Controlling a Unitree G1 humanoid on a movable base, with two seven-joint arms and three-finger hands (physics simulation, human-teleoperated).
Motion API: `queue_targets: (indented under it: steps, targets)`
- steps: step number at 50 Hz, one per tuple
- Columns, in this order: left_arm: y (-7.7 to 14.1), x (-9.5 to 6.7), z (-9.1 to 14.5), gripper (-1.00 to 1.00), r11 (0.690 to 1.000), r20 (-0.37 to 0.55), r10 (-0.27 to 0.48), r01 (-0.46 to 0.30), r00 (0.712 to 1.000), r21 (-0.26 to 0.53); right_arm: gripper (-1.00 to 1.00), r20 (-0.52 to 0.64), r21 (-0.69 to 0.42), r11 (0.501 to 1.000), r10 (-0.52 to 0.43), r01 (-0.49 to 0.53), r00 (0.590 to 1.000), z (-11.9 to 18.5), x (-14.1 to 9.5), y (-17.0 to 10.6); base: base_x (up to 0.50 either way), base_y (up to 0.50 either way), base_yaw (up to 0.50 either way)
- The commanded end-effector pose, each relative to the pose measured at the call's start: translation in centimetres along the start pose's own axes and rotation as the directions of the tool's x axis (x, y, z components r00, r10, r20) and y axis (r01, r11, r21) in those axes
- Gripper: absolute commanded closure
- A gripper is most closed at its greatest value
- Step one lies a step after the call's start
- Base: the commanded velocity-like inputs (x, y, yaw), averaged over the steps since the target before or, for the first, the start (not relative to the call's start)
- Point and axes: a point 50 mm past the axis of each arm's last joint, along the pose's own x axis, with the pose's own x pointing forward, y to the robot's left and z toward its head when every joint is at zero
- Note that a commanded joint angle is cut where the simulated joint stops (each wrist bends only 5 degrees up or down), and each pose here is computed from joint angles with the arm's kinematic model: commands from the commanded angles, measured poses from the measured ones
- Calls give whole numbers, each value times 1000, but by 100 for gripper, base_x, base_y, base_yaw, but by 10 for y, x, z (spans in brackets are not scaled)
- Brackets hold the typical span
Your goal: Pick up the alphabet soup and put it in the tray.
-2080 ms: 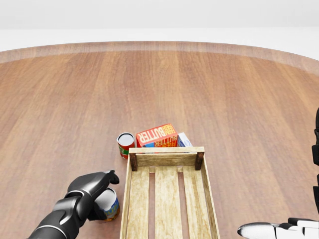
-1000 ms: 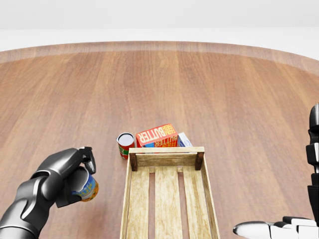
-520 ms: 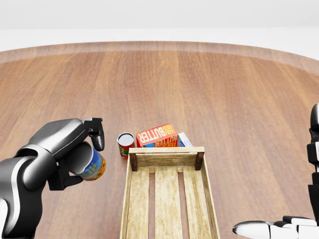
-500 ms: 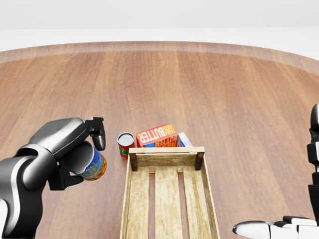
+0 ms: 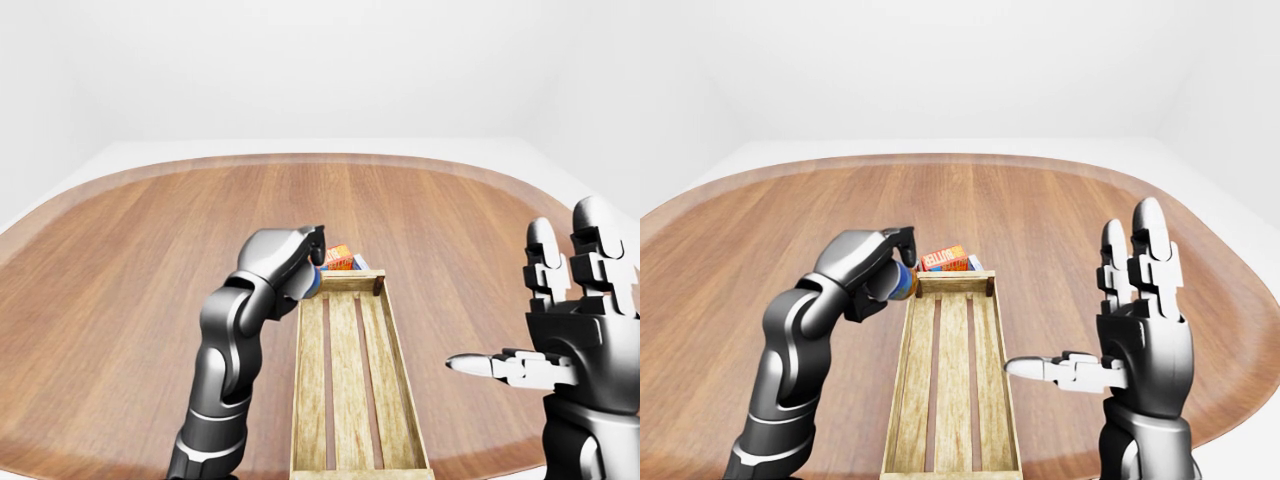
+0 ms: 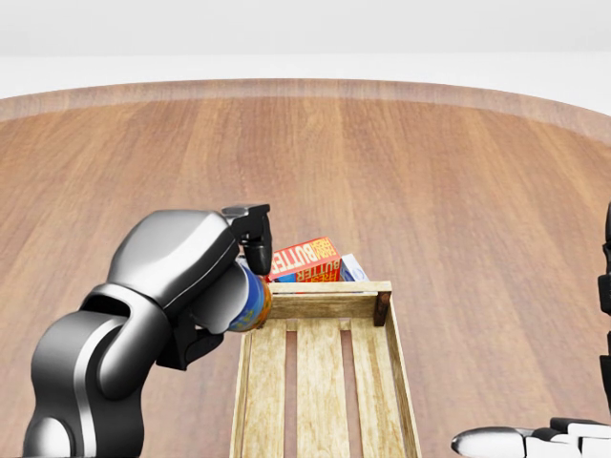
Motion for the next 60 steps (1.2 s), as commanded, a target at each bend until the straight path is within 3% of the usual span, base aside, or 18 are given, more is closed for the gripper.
queue_targets:
  steps: [1, 7, 16, 21, 31, 47, 60]
  targets:
    - [-22, 0, 30, 100, 997, 45, -54, 51, 998, 52, -100, 15, -2, 1000, -4, 4, 1000, 4, -1, -2, 0, 0, 0]
    - [-53, 13, 33, 100, 980, 34, -191, 188, 981, 65, -100, 23, -3, 1000, -8, 9, 1000, 6, -2, -3, 0, 0, 0]
    - [-86, 32, 30, 100, 952, 6, -300, 299, 954, 72, -100, 26, -6, 1000, -6, 6, 1000, 7, -2, -2, 0, 0, 0]
    - [-100, 34, 33, 100, 937, 17, -345, 343, 939, 57, -100, 27, -5, 1000, 1, -1, 1000, 7, -1, 0, 0, 0, 0]
    - [-118, 45, 41, 100, 928, 24, -373, 372, 927, 34, -100, 25, -8, 1000, 3, -3, 1000, 7, -1, 2, 0, 0, 0]
    - [-145, 45, 50, 100, 908, 46, -419, 418, 907, 43, -100, 30, -8, 1000, 0, 1, 1000, 8, -1, 0, 0, 0, 0]
    - [-155, 48, 51, 100, 899, 49, -438, 438, 898, 23, -100, 26, -5, 1000, 0, 0, 1000, 7, -2, 0, 0, 0, 0]
